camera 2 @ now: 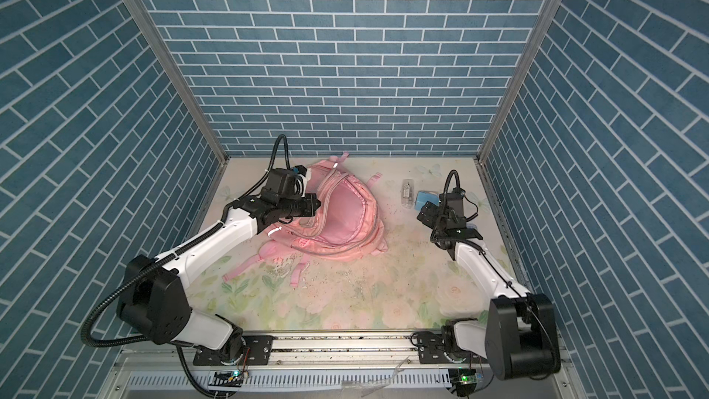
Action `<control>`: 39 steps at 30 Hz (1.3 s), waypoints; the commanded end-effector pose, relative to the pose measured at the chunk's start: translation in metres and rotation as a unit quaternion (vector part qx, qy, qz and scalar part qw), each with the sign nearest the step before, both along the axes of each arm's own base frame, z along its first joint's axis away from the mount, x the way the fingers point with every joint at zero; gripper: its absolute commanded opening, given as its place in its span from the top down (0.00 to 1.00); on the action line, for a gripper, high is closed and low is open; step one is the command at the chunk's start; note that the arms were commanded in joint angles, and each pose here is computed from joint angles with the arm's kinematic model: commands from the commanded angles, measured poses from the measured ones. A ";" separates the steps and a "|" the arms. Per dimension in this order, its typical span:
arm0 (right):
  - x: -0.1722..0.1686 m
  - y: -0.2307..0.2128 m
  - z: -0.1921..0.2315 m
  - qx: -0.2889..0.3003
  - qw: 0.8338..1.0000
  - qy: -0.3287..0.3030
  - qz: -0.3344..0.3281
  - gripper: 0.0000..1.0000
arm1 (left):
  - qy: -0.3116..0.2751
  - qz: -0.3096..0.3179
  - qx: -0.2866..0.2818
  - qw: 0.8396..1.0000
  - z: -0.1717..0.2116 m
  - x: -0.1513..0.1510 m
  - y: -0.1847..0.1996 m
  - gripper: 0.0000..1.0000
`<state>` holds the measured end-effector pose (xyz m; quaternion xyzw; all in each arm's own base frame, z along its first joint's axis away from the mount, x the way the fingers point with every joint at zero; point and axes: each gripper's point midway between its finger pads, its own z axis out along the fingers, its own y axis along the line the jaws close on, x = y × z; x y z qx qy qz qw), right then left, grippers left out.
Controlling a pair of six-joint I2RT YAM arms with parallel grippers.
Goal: Pack the student bag
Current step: 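Open the right gripper and withdraw it toward the blue sharpener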
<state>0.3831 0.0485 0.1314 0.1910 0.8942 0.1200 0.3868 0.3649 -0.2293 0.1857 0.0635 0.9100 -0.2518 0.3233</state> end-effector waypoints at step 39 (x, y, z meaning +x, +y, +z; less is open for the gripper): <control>0.082 -0.007 -0.094 -0.077 0.979 0.159 0.101 0.07 | -0.046 -0.025 0.047 0.998 0.005 -0.019 -0.029 0.39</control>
